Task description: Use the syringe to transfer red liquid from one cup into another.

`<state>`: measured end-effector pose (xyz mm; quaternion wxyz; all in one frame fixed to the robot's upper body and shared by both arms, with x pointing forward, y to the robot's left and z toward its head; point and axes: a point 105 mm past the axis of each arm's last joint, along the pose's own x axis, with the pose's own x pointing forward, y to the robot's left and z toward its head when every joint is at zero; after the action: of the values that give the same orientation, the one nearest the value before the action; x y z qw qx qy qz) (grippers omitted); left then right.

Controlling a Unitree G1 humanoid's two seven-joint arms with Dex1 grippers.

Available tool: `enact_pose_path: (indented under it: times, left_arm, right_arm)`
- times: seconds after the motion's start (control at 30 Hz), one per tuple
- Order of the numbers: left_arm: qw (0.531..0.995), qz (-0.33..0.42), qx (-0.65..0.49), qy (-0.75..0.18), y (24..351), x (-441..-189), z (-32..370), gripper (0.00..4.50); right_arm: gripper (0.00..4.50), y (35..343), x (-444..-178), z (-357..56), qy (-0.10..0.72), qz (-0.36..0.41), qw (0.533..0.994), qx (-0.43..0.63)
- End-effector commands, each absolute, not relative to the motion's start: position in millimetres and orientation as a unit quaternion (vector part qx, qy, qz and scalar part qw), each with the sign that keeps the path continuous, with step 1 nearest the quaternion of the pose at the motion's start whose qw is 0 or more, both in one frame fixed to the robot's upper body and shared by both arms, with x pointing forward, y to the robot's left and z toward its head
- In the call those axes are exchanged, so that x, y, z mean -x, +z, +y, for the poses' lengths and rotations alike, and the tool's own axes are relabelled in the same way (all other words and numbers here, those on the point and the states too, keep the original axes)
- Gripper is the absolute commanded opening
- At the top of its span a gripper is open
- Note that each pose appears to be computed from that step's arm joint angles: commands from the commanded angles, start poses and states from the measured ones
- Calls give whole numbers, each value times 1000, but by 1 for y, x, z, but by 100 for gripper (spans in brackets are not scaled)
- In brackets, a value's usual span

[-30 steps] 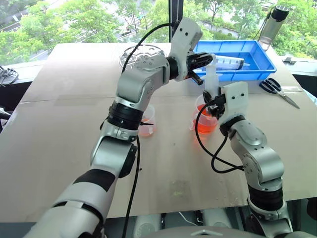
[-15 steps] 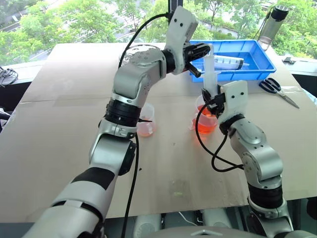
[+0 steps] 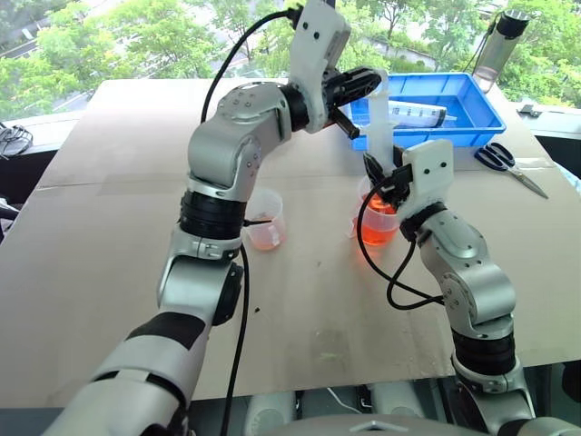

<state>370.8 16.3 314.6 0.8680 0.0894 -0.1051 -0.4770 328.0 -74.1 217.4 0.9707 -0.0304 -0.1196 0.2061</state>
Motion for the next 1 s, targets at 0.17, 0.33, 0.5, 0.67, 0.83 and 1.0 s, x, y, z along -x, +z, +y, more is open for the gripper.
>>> enact_pose_path:
  times: [0.17, 0.33, 0.5, 0.67, 0.83, 1.0]
  left_arm:
    - [846, -100, -98, -514, 309, -357, 3, 0]
    - [849, -99, -97, -511, 309, -358, 4, 0]
    - [849, -96, -91, -511, 308, -359, 4, 0]
    - [857, -102, -52, -502, 320, -365, 11, 98]
    - [856, -92, -8, -509, 327, -366, 19, 297]
    - [840, -59, 70, -536, 333, -362, 48, 303]
  right_arm:
    - [151, 250, -317, -72, 211, -189, 959, 25]
    - [151, 249, -318, -72, 210, -188, 959, 26]
    - [150, 247, -318, -74, 206, -185, 961, 25]
    - [150, 245, -318, -76, 201, -184, 962, 22]
    - [149, 254, -316, -80, 193, -204, 960, 13]
    - [149, 265, -313, -89, 178, -224, 958, 3]
